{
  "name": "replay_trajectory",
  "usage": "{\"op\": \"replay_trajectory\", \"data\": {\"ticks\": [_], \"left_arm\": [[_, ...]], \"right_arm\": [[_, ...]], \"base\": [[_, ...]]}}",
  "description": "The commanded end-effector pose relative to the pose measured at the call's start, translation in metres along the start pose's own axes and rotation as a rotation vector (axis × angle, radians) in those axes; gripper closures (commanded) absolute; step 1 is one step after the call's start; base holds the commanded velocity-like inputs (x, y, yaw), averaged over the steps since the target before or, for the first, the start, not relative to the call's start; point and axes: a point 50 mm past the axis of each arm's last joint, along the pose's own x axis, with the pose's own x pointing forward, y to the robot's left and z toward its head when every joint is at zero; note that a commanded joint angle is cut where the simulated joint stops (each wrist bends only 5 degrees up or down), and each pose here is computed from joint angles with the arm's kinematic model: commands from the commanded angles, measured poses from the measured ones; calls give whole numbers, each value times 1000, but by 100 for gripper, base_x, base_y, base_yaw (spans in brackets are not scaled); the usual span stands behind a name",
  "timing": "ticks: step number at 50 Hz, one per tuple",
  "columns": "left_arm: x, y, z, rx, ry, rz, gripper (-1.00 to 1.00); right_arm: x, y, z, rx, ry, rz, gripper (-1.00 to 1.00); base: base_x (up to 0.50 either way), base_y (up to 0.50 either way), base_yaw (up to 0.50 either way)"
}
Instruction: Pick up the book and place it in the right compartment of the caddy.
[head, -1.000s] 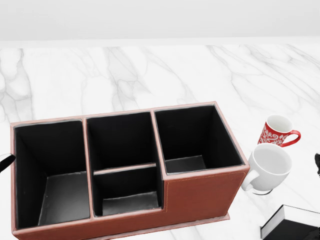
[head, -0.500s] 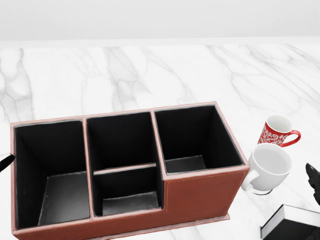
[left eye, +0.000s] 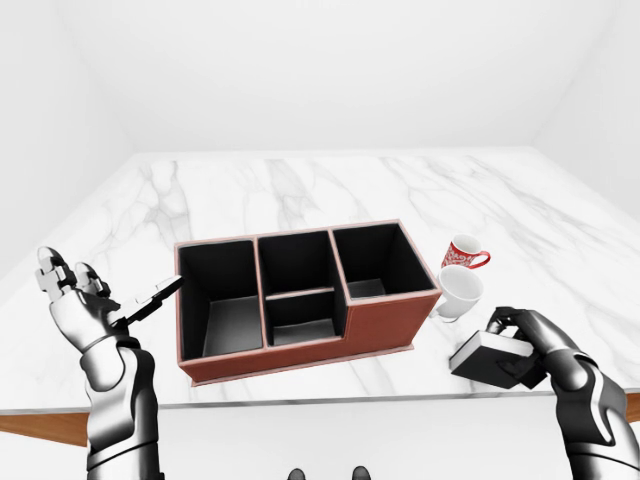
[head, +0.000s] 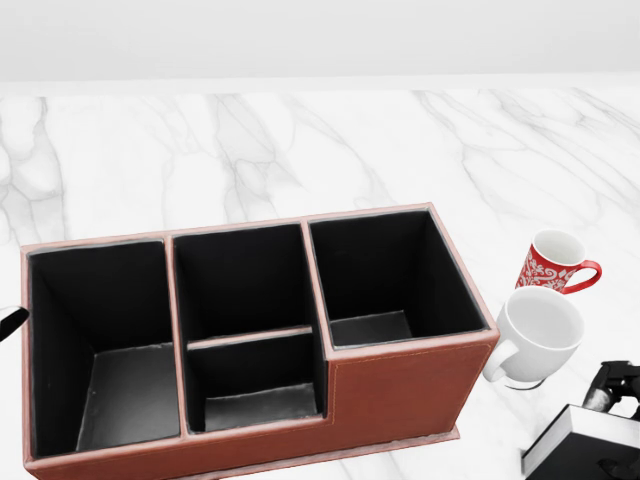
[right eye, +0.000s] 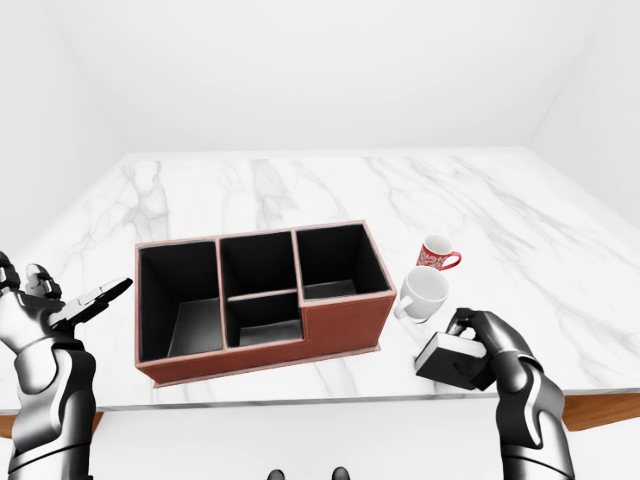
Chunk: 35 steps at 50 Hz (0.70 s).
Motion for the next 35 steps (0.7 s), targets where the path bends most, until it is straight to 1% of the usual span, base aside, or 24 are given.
{"op": "replay_trajectory", "data": {"ticks": [1, 5, 9, 13, 15, 16, 20, 21, 24, 25, 26, 27, 28, 30, 31, 33, 34, 35], "left_arm": [[0, -1, -1, 2, 4, -2, -100], [-1, -2, -3, 7, 13, -6, -100], [0, -1, -4, 8, 15, -2, -100], [0, -1, -3, 6, 11, -2, -100], [0, -1, -3, 6, 10, -3, -100], [0, -1, -3, 7, 11, -2, -100], [0, 0, -2, 5, 10, 0, -100], [0, 0, -2, 5, 10, 0, -100], [0, 0, -2, 4, 9, -1, -100], [-1, 0, -2, 4, 7, -2, -100], [-1, 0, -2, 4, 7, -2, -100], [-1, 0, -2, 4, 6, -1, -100], [-1, 0, -1, 3, 5, -1, -100], [-1, 0, -1, 3, 4, -2, -100], [-1, 0, -1, 3, 3, -2, -100], [-1, 0, -1, 3, 3, -1, -100], [-1, 0, -1, 3, 2, -1, -100], [-1, 0, -1, 3, 1, -1, -100]], "right_arm": [[1, 19, -11, 14, 49, 42, 100], [-5, 10, -2, 18, 4, 23, 100], [-4, 13, -3, 10, 12, 34, 100], [-10, 7, 3, -3, -14, 28, 100], [-16, 0, 7, -12, -33, 13, 100], [-27, -11, 15, -14, -78, -8, 100], [-47, -36, 27, -52, -118, -62, 100], [-57, -51, 34, -77, -143, -103, 100], [-78, -76, 46, -119, -183, -251, 100], [-92, -89, 54, -138, -218, -332, 100], [-93, -90, 54, -135, -217, -341, 100], [-103, -102, 59, -158, -236, -412, 100], [-110, -109, 63, -169, -250, -454, 100], [-118, -118, 67, -184, -267, -507, 100], [-127, -125, 71, -200, -288, -557, 100], [-130, -127, 73, -205, -294, -573, 100], [-139, -135, 78, -226, -315, -629, 100], [-144, -138, 82, -240, -329, -653, 100]], "base": [[0, 0, 0], [0, 0, 0], [0, 0, 0], [0, 0, 0], [0, 0, 0], [0, 0, 0], [0, 0, 0], [0, 0, 0], [0, 0, 0], [0, 0, 0], [0, 0, 0], [0, 0, 0], [0, 0, 0], [0, 0, 0], [0, 0, 0], [0, 0, 0], [0, 0, 0], [0, 0, 0]]}}
